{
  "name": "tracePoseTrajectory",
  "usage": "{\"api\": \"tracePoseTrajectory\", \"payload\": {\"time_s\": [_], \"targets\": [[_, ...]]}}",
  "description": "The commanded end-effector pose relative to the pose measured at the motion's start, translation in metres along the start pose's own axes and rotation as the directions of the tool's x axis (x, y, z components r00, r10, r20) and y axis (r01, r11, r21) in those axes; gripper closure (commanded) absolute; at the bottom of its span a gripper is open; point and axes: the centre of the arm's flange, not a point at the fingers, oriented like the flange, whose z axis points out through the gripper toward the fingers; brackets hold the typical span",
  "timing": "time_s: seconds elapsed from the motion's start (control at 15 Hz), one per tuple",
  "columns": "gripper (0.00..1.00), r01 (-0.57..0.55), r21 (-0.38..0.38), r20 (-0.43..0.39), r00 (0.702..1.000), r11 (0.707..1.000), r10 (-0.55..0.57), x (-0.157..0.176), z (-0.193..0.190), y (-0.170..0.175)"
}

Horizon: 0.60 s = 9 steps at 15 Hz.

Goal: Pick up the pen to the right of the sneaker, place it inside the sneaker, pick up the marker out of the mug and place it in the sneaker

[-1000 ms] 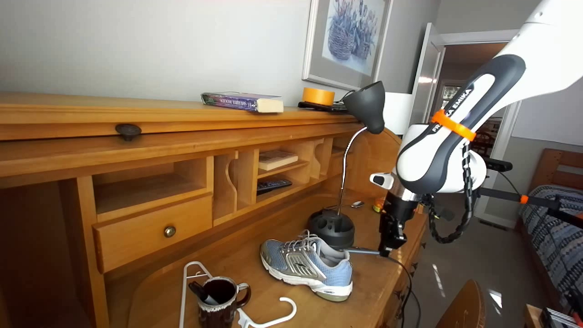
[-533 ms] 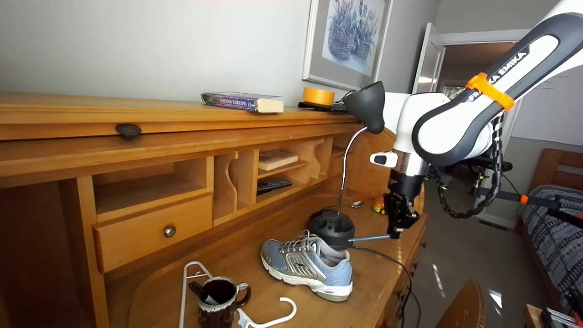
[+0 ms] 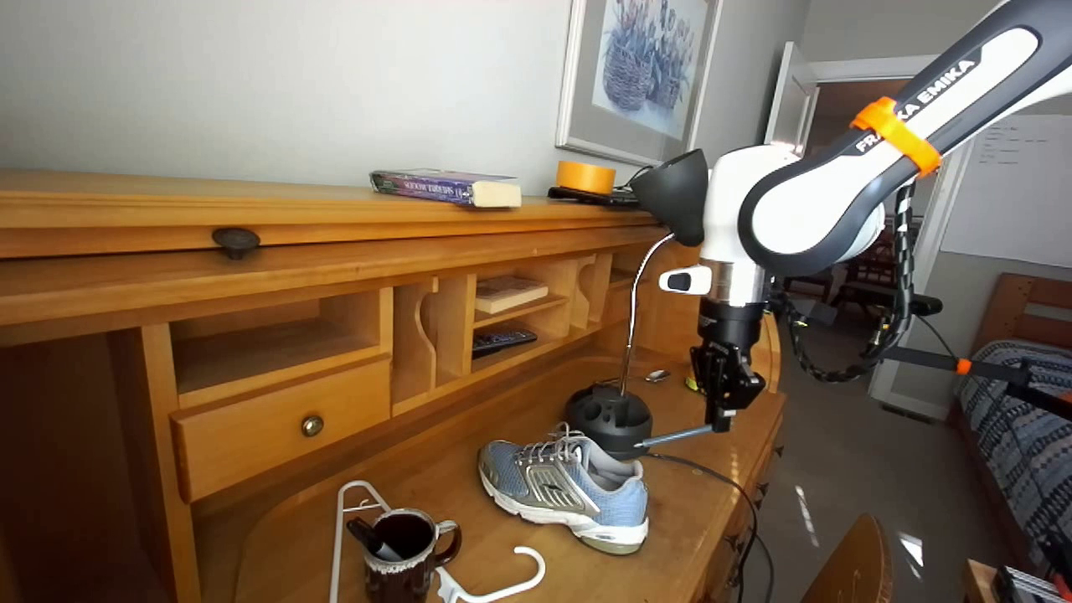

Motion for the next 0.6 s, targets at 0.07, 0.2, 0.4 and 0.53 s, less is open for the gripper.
{"api": "tracePoseTrajectory", "payload": {"time_s": [0.07, 0.2, 0.4, 0.53], "targets": [[0.96, -0.013, 0.042, 0.102, 0.995, 0.999, 0.008, 0.025, 0.002, 0.013], [0.96, -0.038, 0.052, 0.142, 0.989, 0.998, 0.030, 0.034, 0.003, 0.017], [0.96, -0.079, 0.057, 0.198, 0.978, 0.995, 0.067, 0.048, 0.004, 0.024], [0.96, -0.108, 0.067, 0.221, 0.971, 0.992, 0.091, 0.060, 0.006, 0.027]]}}
